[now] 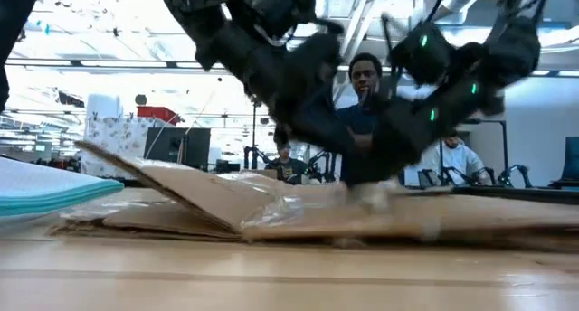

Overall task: Unpack boxes
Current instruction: Break down the cardboard box until it is fully flat, then return to Home Position

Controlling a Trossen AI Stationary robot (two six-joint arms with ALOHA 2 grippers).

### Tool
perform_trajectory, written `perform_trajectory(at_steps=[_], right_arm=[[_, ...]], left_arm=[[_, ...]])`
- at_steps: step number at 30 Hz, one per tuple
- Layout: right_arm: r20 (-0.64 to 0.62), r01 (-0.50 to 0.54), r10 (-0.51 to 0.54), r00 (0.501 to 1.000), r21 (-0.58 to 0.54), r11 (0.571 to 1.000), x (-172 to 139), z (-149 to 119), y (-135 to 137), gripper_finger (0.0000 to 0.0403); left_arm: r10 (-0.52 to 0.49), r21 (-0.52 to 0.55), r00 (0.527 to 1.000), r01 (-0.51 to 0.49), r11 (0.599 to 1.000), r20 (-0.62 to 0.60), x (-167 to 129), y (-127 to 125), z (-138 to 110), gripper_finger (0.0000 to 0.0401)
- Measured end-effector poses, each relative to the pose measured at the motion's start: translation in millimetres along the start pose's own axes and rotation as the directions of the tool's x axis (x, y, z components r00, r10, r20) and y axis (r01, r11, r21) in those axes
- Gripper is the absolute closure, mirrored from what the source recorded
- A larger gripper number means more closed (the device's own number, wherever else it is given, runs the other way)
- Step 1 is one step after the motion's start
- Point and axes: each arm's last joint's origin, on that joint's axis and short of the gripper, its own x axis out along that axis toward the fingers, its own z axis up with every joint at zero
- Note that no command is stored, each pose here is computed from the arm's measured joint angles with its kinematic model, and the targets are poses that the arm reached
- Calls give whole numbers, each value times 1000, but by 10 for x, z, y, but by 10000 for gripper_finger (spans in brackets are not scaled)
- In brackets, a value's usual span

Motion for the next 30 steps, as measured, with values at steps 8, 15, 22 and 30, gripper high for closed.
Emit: perform_trajectory(at_steps=[8, 15, 22, 30], right_arm=[[62, 5, -5, 998, 3, 1000, -771, 449, -9, 198], [59, 13, -13, 998, 13, 1000, -1432, 498, -58, 239], [-59, 29, -24, 998, 74, 997, -1834, 292, -96, 389], [83, -60, 50, 995, 128, 990, -2050, -36, -95, 402]], left_arm=[[-8, 60, 998, 5, 998, 56, -588, -82, 322, 345], [34, 115, 994, -46, 992, 106, -1184, -41, 527, 390], [46, 139, 987, -68, 988, 155, -1483, 32, 452, 400], [51, 108, 986, -68, 992, 157, -1538, 126, 137, 400]])
